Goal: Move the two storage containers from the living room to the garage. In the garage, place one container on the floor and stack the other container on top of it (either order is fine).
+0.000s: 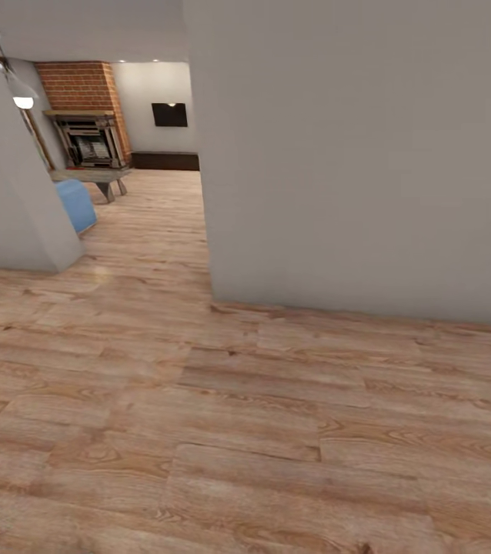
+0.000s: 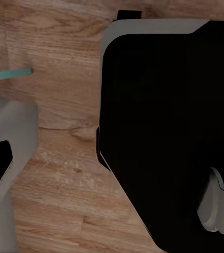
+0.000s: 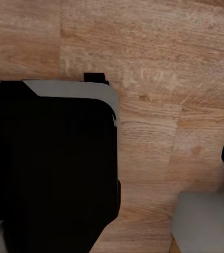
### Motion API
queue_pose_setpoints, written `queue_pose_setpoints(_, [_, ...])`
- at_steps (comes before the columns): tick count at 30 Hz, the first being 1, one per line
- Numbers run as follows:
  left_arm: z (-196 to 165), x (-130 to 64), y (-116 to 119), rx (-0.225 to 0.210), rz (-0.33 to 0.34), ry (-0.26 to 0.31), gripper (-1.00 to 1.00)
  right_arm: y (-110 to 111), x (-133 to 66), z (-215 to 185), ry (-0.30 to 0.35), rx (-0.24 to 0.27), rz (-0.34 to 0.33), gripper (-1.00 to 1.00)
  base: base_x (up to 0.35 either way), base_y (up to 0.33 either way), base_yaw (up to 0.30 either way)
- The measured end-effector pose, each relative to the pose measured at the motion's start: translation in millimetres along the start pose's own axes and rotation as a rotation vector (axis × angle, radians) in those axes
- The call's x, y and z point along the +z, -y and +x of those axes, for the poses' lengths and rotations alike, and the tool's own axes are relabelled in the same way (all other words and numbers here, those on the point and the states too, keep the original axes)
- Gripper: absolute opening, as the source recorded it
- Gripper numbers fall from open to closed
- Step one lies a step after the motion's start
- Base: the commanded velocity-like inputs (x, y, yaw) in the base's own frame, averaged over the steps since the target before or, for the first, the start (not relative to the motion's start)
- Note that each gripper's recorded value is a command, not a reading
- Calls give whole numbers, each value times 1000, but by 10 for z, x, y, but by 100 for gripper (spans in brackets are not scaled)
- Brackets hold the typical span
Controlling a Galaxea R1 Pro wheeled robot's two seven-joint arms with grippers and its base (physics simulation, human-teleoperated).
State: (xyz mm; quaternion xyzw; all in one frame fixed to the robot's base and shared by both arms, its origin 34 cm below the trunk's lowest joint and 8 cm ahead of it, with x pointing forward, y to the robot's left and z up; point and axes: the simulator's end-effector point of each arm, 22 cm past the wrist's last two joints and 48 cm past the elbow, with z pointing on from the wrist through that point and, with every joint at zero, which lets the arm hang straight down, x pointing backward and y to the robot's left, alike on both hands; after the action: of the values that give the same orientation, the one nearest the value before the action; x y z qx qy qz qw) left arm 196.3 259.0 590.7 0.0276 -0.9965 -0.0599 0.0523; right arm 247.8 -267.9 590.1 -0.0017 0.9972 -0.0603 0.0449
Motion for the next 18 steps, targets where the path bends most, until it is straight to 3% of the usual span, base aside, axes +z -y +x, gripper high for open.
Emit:
queue_pose_setpoints(15, [0, 0, 0, 0, 0, 0, 100, -1, -1, 5, -1, 0, 1, 100, 322, 0, 1])
queue_pose_setpoints(18, [0, 0, 0, 0, 0, 0, 100, 3, -1, 5, -2, 0, 3, 100, 322, 0, 137])
